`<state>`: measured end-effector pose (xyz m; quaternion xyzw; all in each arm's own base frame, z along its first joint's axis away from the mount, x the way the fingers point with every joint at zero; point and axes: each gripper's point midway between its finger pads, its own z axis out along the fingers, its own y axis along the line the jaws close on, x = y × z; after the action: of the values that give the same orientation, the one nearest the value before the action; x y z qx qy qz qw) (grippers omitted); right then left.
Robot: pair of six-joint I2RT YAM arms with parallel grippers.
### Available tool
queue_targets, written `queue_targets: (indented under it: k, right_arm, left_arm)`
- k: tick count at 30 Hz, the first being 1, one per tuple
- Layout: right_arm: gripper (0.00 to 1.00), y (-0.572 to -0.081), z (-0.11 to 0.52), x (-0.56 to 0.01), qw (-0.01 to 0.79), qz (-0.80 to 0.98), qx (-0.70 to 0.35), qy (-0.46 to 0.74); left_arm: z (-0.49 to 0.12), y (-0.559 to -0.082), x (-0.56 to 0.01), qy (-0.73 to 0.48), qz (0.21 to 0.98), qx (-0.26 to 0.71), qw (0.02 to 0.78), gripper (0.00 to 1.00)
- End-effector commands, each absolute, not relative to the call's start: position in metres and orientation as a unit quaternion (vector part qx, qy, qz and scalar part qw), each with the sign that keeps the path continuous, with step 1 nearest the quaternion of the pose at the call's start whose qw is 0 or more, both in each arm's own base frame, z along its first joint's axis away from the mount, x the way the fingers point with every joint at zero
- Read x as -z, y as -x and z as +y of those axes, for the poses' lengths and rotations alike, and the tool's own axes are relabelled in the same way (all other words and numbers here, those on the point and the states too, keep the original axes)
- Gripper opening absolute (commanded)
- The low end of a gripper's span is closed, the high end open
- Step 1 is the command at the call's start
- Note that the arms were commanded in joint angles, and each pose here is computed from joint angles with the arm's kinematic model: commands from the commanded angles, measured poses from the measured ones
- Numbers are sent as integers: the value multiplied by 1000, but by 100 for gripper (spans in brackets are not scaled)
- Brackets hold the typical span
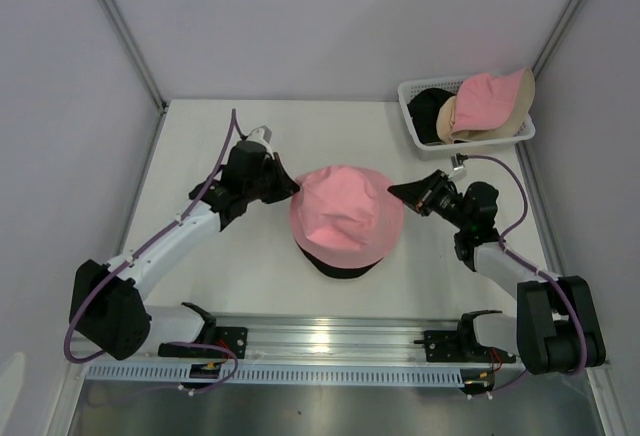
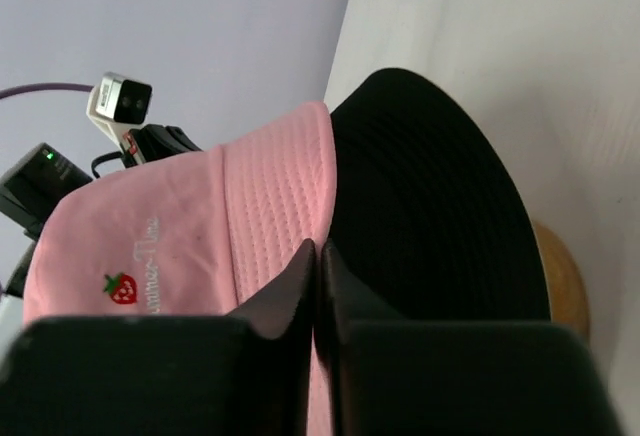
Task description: Stack the hats
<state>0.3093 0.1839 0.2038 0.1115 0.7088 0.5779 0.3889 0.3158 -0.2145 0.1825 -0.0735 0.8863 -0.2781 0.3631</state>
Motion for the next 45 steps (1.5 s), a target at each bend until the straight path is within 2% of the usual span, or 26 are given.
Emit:
queue_targets:
  k: [1,5,10,16,20,28,31,34,37,39,40,42,43,45]
  right_arm:
    - [0,-309,184,-194,385,722,-564,-113]
    - [0,-304,180,-167,352,761,-527,-140]
    - [0,-301,167,-135,351,795,-466,-163]
    - [0,-293,176,-121,361,804,-457,-122]
    - [0,-288,196,-105,387,835,-385,-63]
    - [0,-280,222,-56,311,862,-393,-72]
    - [0,-279,221,-56,309,862,-394,-79]
    - [0,-285,211,-69,341,860,-371,-83]
    - [8,-292,201,-91,379,854,-348,-77]
    - [27,-303,198,-122,413,842,-342,-69]
    - [41,-302,194,-123,410,849,-326,-61]
    - [55,-302,189,-138,415,852,-315,-55]
    - [66,-312,186,-159,434,844,-310,-53]
    - [73,-311,176,-165,425,856,-290,-58]
  left_arm:
    - [-215,-323,-204,62,876,288,383,1]
    - [-211,-319,-212,67,876,292,377,1]
    - [-217,-312,-222,54,875,311,368,1]
    - [-209,-302,-182,68,893,289,338,1]
    - [-201,-297,-154,82,905,264,322,1]
    - [-191,-281,-123,96,913,252,305,1]
    - [-190,-278,-128,89,906,261,322,1]
    - [-189,-279,-137,80,895,271,346,1]
    - [-190,-279,-146,69,883,284,367,1]
    - [-190,-280,-158,60,874,292,384,6]
    - [-190,-281,-166,56,869,295,393,23]
    - [-189,-276,-179,43,862,299,407,44]
    - [-189,-277,-193,38,855,304,419,58]
    - [-184,-274,-209,36,848,304,433,70]
